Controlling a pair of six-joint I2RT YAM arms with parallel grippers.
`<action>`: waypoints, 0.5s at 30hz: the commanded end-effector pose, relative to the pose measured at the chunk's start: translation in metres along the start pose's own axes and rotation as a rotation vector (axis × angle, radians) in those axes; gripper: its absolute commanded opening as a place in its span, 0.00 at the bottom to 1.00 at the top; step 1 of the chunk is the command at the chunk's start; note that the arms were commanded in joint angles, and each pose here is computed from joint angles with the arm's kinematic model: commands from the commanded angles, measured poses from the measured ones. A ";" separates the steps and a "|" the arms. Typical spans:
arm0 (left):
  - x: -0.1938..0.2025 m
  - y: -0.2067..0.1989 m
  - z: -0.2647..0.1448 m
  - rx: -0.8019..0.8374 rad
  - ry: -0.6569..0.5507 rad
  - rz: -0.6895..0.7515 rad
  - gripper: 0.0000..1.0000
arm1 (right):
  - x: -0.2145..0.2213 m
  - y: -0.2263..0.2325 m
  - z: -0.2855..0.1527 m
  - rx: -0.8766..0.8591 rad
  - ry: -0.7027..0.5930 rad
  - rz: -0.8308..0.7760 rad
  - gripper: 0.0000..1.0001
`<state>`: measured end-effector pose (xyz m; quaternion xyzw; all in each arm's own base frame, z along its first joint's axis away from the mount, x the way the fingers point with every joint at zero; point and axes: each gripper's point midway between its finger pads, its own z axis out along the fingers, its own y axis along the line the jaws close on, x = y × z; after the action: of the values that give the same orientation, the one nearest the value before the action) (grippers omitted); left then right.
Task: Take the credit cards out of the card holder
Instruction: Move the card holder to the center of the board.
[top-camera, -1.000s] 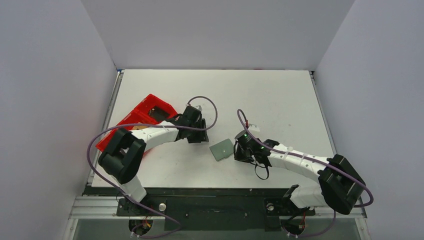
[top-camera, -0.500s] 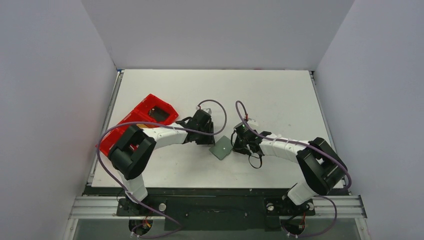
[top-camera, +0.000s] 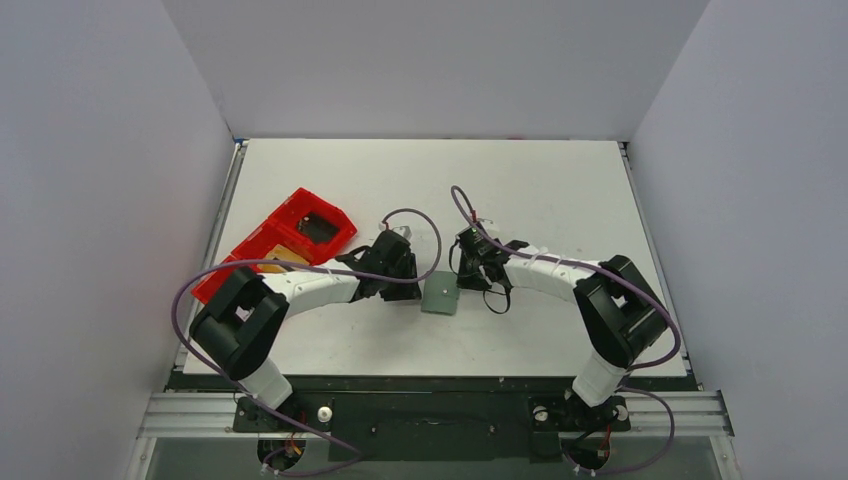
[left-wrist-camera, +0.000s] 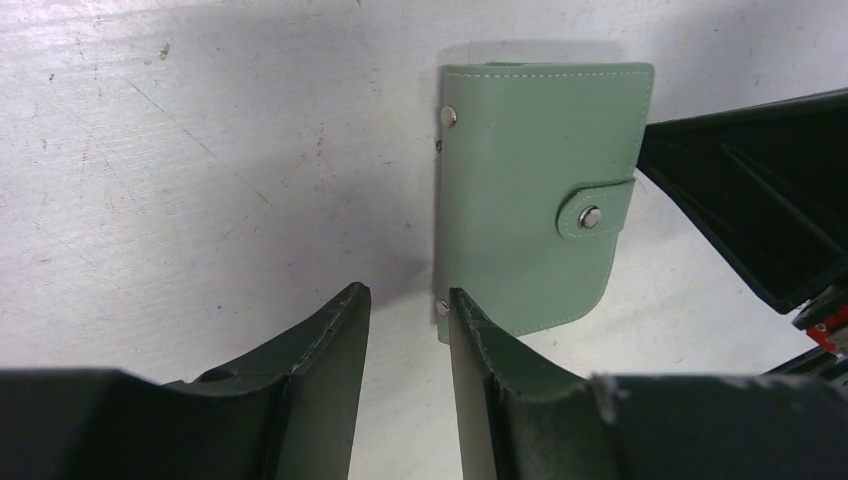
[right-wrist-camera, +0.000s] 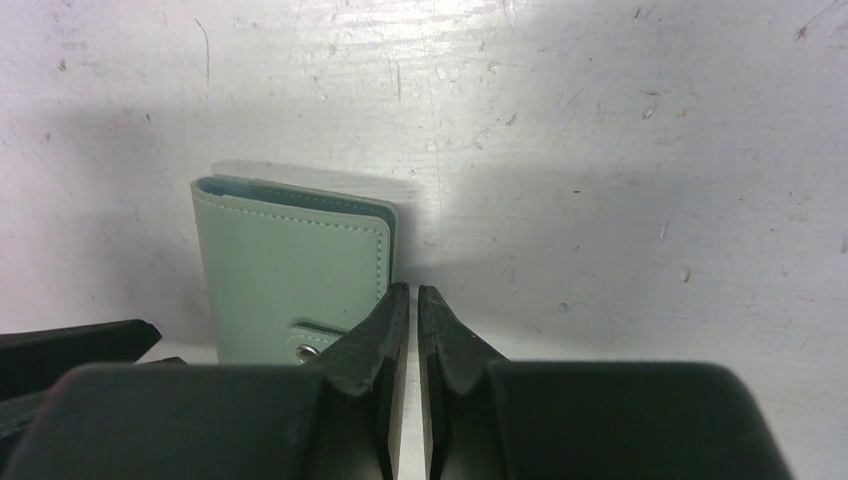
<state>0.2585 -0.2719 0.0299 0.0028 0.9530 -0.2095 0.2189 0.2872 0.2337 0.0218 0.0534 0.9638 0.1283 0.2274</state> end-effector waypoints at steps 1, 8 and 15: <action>-0.010 -0.018 -0.013 0.065 -0.031 -0.003 0.32 | -0.006 -0.001 -0.010 0.009 0.008 -0.091 0.08; -0.012 -0.018 -0.017 0.054 -0.037 -0.026 0.32 | -0.012 -0.005 -0.023 0.043 -0.008 -0.115 0.22; -0.039 0.017 -0.048 -0.028 -0.154 -0.160 0.47 | -0.008 0.026 -0.052 0.078 -0.125 -0.180 0.35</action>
<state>0.2591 -0.2631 0.0528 -0.0272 0.9471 -0.2185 0.2337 0.2679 0.2237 0.0408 -0.0132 0.9691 0.0665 0.2370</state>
